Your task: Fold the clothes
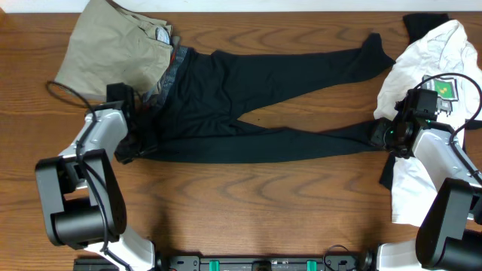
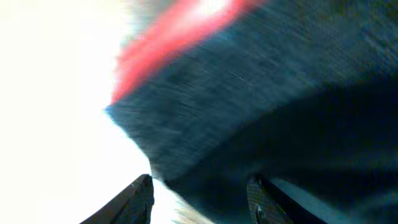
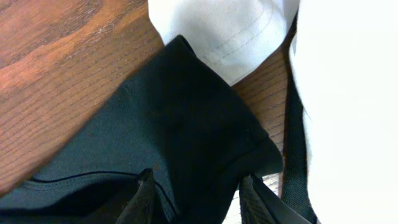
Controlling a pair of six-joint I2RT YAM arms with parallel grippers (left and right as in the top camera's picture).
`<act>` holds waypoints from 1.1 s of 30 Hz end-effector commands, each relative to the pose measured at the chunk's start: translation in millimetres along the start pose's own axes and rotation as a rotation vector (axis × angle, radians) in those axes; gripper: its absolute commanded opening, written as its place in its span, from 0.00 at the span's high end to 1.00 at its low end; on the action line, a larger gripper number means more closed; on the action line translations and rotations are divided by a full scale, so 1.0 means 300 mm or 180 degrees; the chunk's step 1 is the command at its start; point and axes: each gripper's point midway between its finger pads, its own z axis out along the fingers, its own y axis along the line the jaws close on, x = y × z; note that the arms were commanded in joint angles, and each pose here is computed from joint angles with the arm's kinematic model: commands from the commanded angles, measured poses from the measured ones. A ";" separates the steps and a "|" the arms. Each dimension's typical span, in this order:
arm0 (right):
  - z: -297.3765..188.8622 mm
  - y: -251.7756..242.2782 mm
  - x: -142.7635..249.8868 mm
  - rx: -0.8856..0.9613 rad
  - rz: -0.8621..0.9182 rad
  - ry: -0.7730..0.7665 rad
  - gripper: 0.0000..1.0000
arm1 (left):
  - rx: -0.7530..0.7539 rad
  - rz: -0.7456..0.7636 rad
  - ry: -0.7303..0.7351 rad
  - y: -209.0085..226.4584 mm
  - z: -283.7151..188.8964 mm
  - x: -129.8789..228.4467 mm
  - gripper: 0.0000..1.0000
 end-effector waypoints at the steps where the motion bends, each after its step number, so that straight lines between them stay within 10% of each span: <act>1: 0.009 -0.005 0.008 -0.0004 -0.0011 0.0043 0.57 | 0.0066 -0.0815 0.0008 0.024 -0.002 -0.025 0.49; 18: 0.009 -0.010 0.034 0.0011 0.0000 0.0141 0.58 | 0.0578 -0.1347 -0.0216 -0.046 0.002 -0.116 0.51; 22: 0.007 -0.006 0.065 -0.0024 0.0013 0.0267 0.60 | 0.0580 -0.1320 -0.0214 -0.055 0.002 -0.113 0.92; 33: 0.006 -0.028 0.074 0.0134 0.0906 0.0278 0.70 | 0.0580 -0.1305 -0.0211 -0.060 0.003 -0.110 0.94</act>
